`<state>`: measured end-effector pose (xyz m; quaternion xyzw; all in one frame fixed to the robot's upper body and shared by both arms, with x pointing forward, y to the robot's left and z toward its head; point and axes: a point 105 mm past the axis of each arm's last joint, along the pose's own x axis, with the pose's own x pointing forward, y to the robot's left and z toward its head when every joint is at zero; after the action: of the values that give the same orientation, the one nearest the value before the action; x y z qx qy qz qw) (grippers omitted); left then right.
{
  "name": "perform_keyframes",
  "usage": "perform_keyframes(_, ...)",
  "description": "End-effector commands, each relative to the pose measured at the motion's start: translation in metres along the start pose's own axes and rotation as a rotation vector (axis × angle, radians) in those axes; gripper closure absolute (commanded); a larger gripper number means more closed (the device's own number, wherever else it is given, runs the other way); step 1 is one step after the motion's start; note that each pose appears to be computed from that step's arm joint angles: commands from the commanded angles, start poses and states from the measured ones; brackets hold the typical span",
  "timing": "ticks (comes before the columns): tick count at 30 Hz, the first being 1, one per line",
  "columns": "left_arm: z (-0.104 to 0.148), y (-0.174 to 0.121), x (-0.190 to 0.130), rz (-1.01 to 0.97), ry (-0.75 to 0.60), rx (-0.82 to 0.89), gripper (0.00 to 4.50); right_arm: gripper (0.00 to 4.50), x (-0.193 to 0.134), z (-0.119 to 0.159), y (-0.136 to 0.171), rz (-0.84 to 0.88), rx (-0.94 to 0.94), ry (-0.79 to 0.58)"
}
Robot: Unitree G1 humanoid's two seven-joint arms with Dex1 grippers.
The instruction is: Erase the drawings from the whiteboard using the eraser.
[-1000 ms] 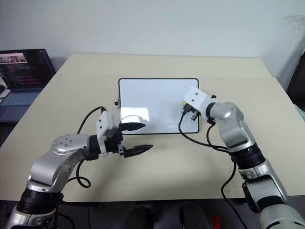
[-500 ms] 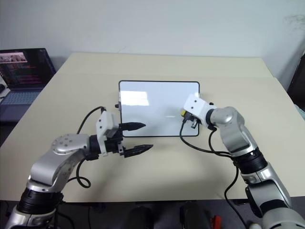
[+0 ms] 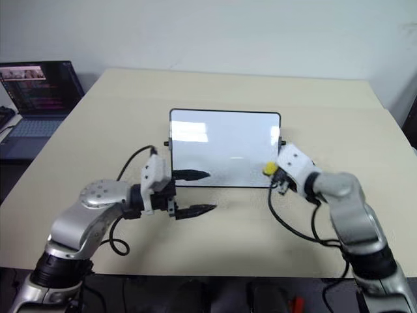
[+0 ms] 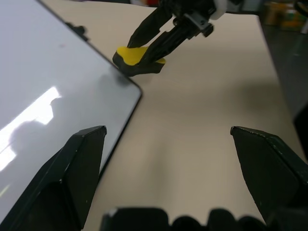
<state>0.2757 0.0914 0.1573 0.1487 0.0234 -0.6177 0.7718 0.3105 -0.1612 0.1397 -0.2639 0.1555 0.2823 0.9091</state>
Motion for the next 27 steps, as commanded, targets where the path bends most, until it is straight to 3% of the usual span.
perform_keyframes(1,0.013,-0.001,0.013,-0.073,-0.034,0.084,0.0,3.54,-0.02,-0.015,-0.017,-0.174,0.105,0.0)
perform_keyframes(9,0.012,-0.004,0.045,-0.188,-0.026,0.206,0.0,3.54,-0.017,-0.05,-0.026,-0.349,0.33,0.025)
perform_keyframes(23,0.013,0.0,0.052,-0.207,-0.027,0.252,0.0,3.54,-0.007,-0.054,-0.038,-0.387,0.615,-0.045)
perform_keyframes(27,0.012,-0.001,0.052,-0.206,-0.028,0.251,0.0,2.34,-0.007,-0.053,-0.043,-0.41,0.622,-0.06)
